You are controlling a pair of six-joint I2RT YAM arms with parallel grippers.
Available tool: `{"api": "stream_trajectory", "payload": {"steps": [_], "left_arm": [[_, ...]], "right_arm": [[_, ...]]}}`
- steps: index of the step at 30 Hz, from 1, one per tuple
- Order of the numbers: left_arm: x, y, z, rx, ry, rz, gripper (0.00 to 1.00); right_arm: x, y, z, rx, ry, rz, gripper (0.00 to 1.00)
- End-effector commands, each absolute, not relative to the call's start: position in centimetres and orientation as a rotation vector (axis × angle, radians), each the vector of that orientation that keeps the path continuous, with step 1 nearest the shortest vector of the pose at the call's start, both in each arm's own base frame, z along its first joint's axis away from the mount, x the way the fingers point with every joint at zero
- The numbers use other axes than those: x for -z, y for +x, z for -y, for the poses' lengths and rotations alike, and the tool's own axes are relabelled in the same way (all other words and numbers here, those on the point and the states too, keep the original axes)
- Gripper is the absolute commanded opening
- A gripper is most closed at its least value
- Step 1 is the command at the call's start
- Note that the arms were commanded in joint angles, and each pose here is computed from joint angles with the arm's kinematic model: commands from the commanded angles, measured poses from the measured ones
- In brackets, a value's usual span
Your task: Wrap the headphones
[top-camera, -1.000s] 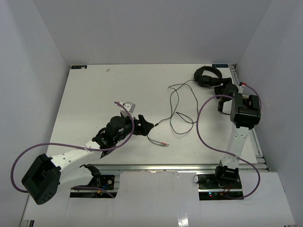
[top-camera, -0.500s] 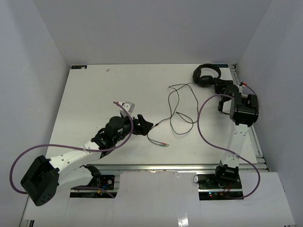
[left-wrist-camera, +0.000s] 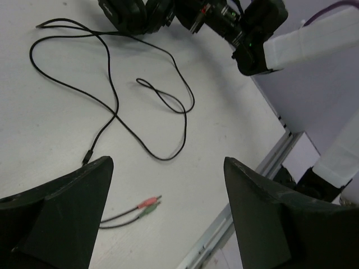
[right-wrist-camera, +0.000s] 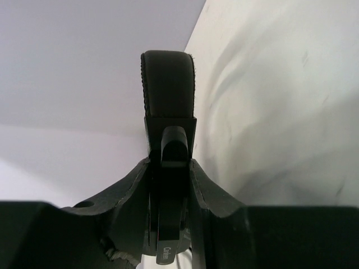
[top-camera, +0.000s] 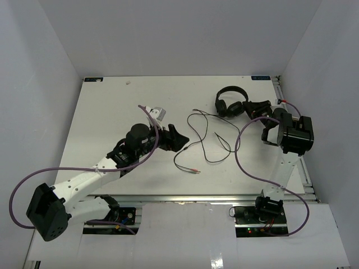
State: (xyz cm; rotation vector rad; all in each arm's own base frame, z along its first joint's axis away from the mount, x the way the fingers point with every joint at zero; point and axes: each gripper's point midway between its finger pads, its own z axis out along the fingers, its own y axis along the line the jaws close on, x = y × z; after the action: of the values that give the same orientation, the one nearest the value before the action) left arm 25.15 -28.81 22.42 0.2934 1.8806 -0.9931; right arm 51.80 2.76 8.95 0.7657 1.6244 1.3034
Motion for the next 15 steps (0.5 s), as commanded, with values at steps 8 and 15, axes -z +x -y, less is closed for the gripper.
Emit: {"api": "stream_trajectory", "payload": {"steps": [8,15], "left_arm": [[-34.6,28.4,26.2,0.575,0.514,-1.862,0.91],[-34.2,31.5,24.3,0.298,0.574,-1.858,0.9]], "right_arm": [[-23.7,40.3,-15.5,-1.681,-0.115,-1.418,0.08],[-25.8,34.5,-22.1,-1.758,-0.35,-1.457,0.08]]}}
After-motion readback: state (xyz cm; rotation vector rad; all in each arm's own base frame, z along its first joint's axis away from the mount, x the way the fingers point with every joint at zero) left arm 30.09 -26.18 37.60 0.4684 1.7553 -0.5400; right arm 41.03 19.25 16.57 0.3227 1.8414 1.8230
